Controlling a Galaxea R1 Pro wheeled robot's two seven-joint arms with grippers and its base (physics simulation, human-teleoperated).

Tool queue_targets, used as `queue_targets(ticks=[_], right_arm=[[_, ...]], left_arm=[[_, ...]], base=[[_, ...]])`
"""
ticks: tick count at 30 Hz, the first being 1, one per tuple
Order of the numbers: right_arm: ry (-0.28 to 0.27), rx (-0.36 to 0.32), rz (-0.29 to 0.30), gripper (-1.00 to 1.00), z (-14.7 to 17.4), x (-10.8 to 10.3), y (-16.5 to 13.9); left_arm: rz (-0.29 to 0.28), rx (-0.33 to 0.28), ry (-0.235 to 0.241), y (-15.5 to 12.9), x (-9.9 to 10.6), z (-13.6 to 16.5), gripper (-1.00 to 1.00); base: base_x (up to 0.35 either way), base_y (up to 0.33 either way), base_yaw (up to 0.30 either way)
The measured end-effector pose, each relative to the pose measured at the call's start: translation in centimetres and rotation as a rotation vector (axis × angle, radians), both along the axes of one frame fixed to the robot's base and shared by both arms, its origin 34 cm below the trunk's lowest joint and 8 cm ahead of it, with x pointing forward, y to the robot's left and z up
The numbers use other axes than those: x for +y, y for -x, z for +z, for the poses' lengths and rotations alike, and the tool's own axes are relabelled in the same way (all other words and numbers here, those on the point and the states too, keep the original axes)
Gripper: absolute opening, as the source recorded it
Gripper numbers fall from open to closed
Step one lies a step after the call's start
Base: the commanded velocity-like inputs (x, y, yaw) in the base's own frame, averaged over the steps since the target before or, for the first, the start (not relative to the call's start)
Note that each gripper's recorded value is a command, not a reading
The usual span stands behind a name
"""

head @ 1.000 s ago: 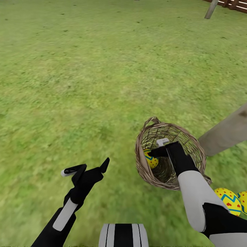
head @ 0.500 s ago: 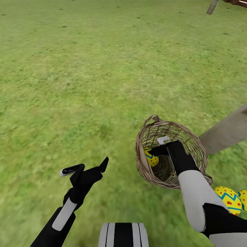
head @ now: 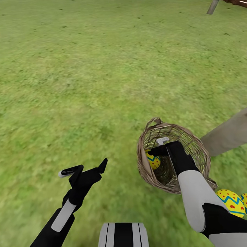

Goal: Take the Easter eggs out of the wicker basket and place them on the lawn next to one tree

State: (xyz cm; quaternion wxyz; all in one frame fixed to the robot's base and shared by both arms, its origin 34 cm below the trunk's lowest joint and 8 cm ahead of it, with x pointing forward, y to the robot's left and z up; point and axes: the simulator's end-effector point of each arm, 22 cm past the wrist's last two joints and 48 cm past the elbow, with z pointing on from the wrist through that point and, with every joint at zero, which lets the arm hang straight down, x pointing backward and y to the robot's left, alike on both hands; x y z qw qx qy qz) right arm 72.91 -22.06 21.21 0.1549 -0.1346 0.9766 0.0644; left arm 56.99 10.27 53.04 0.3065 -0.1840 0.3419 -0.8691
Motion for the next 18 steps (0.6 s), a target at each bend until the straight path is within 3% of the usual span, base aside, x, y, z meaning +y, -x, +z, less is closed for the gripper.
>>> queue_targets(ticks=[18], right_arm=[[-0.005, 0.054, -0.002, 1.00, -3.2, 0.2, 1.6]], left_arm=[[0.000, 0.039, 0.001, -0.1, 0.0, -2.1, 1.00]], base=[[0.001, 0.000, 0.000]])
